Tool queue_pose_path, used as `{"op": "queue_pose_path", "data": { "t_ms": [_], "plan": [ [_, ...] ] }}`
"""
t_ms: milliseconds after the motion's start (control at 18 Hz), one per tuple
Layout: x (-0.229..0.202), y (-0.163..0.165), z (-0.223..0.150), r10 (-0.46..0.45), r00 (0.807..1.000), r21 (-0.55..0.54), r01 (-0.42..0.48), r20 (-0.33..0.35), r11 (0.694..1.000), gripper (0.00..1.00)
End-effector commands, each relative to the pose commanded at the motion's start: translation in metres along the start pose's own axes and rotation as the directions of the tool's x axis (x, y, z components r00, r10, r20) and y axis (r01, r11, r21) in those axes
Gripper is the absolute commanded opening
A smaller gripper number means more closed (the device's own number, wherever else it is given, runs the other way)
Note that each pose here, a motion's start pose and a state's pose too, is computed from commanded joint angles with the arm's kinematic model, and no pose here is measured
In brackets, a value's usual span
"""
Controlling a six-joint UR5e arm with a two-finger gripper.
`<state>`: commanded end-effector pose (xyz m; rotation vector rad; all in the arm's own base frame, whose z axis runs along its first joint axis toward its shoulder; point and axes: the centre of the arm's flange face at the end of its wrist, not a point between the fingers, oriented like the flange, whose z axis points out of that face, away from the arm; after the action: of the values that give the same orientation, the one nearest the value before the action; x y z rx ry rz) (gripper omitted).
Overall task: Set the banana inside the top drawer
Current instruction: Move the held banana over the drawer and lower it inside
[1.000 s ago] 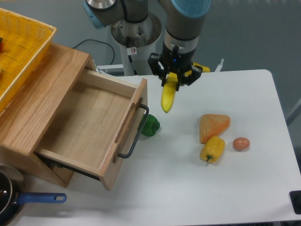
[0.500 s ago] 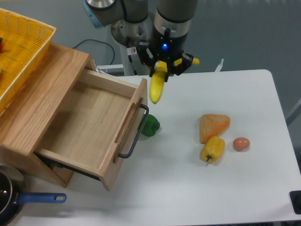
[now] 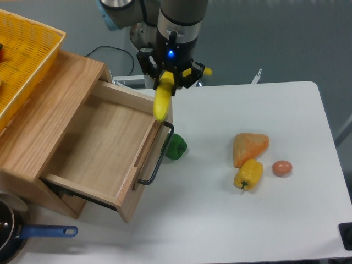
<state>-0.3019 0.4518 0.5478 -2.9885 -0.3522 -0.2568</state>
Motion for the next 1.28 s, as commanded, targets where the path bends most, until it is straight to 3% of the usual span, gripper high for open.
{"op": "queue_pose_path", "data": {
  "t_ms": [444, 1278],
  "plan": [
    [0.021, -0.03, 0.015, -0.142, 0.99, 0.069, 0.141, 0.001, 0.988, 0.37],
    [0.062, -0.061, 0.04, -0.166, 0.986, 0.087, 0.165, -0.001, 0.982, 0.37]
  ]
}}
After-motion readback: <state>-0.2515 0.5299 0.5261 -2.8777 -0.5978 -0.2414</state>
